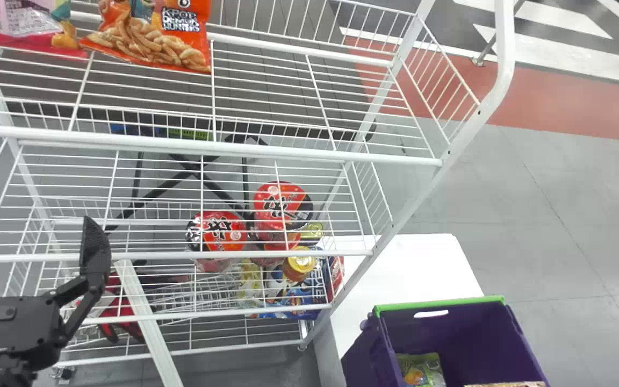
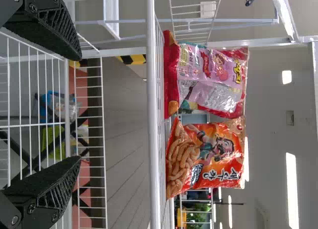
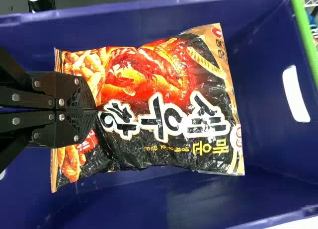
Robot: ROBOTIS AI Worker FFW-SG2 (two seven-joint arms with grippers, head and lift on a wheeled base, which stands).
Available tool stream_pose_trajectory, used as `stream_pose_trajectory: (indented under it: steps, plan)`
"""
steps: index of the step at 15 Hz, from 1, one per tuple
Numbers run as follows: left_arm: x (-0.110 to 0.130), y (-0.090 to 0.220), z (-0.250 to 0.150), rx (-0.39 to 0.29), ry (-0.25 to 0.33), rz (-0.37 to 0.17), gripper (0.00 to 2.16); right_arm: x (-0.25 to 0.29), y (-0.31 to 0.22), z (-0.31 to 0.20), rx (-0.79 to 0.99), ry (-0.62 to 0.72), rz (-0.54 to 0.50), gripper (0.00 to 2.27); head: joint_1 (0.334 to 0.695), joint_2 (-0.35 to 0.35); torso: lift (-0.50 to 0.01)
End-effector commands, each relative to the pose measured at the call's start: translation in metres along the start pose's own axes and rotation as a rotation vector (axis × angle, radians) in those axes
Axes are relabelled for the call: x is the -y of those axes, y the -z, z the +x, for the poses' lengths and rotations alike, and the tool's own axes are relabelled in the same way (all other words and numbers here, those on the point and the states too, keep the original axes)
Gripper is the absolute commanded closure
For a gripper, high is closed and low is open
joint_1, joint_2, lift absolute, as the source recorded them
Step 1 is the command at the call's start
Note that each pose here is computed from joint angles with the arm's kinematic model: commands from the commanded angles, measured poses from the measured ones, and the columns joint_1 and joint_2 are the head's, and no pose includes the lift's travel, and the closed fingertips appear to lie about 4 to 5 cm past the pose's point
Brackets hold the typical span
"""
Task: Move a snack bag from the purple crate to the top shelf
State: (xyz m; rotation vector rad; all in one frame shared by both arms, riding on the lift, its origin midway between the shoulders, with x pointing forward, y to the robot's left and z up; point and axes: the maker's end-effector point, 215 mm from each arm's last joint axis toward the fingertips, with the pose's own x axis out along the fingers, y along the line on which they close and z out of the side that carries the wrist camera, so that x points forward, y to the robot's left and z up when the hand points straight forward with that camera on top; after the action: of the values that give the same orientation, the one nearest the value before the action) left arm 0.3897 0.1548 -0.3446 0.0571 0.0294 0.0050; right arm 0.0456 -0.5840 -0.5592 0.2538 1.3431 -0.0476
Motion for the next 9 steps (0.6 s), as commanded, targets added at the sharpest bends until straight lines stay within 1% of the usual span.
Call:
stream_pose_trajectory:
  steps: [1, 9]
  plan:
    - [0.002, 0.000, 0.000, 0.000, 0.001, -0.002, 0.11, -0.001, -0.001, -0.001, 0.002, -0.001, -0.002, 1.66, 0.695, -0.350, -0.196]
    - [0.004, 0.001, -0.002, -0.003, -0.008, 0.002, 0.10, -0.001, -0.012, -0.006, 0.024, -0.001, -0.014, 1.66, 0.695, -0.350, -0.165]
